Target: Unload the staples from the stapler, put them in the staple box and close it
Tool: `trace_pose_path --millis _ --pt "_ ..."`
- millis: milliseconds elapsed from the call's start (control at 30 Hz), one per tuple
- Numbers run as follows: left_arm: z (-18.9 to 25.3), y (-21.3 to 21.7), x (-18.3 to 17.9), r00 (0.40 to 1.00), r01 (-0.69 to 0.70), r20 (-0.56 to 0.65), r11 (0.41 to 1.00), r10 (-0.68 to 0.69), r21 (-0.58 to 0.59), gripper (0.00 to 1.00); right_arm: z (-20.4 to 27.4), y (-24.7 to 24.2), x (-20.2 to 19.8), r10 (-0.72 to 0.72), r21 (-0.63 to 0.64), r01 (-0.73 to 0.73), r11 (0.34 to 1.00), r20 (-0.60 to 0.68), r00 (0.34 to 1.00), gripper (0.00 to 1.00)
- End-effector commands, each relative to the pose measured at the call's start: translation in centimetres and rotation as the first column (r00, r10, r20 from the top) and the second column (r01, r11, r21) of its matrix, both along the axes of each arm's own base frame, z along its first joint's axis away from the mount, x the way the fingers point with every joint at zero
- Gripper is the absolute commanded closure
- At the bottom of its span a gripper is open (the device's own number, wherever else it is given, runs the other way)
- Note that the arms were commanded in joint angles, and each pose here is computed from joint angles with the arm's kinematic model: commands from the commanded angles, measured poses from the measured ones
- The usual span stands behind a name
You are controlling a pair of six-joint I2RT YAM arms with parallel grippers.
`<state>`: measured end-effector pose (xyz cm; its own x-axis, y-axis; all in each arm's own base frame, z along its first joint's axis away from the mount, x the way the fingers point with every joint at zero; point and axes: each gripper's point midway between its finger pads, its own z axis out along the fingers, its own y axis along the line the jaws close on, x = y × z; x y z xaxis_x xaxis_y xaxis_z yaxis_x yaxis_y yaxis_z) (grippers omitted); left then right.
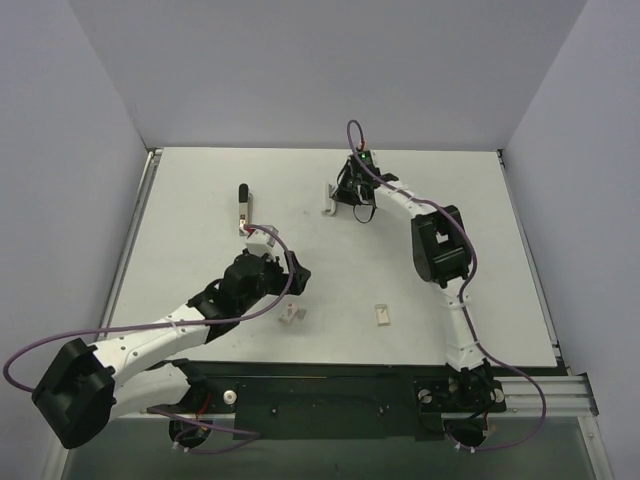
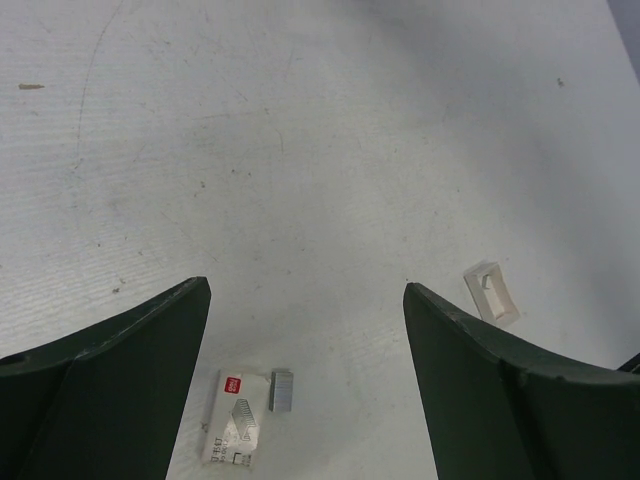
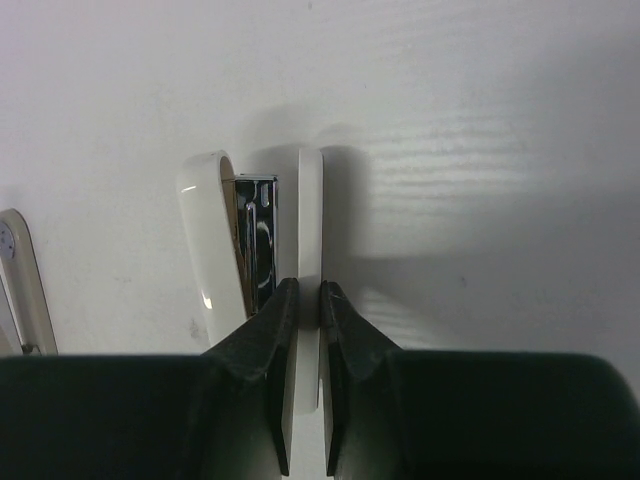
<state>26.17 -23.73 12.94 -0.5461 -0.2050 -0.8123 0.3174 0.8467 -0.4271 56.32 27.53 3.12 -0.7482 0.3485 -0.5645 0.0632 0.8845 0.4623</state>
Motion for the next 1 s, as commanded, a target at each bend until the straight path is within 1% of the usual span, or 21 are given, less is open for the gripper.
trace_pose_path --millis 0,33,200,400,467,533,633,800,967 --pt "3.5 -0.7 -0.7 0.999 0.030 0.046 0.994 -0.025 -0.102 0.11 2.5 0.1 -3.6 0.031 0.033 -0.031 0.999 0.011 0.999 1.00" --pt "3.7 -0.7 -0.9 0.999 0.029 0.044 0.993 -0.024 -0.114 0.11 2.9 0.0 -3.9 0.030 0.040 -0.031 0.999 0.022 0.999 1.00" --pt "5.6 -0.9 -2.2 0.998 0.048 0.044 0.976 -0.040 -0.213 0.10 5.3 -0.2 -8.3 0.052 0.073 -0.056 0.996 0.066 0.996 1.00" --pt "6.1 -1.0 -2.7 0.999 0.031 0.024 0.964 -0.026 -0.264 0.09 7.4 0.7 -14.6 0.109 0.130 -0.122 0.984 0.108 0.988 1.00" --pt "5.9 -0.9 -2.8 1.000 0.019 0.007 0.960 -0.018 -0.281 0.09 8.2 1.0 -16.8 0.135 0.110 -0.150 0.983 0.129 0.982 1.00" --pt "6.0 -1.3 -3.1 0.999 0.035 0.007 0.952 -0.034 -0.304 0.09 8.7 0.9 -18.7 0.160 0.073 -0.171 0.983 0.143 0.977 1.00" --pt "6.5 -2.0 -3.4 0.998 0.065 0.009 0.939 -0.066 -0.339 0.08 10.6 0.9 -21.5 0.190 0.015 -0.197 0.980 0.202 0.961 1.00" --pt "6.6 -1.9 -3.7 0.999 0.034 -0.017 0.919 -0.045 -0.394 0.08 12.5 0.6 -24.9 0.217 -0.088 -0.201 0.976 0.258 0.941 1.00" --pt "6.8 -1.4 -3.8 1.000 0.012 -0.012 0.901 -0.019 -0.435 0.08 13.2 0.9 -27.9 0.247 -0.092 -0.230 0.969 0.288 0.925 1.00"
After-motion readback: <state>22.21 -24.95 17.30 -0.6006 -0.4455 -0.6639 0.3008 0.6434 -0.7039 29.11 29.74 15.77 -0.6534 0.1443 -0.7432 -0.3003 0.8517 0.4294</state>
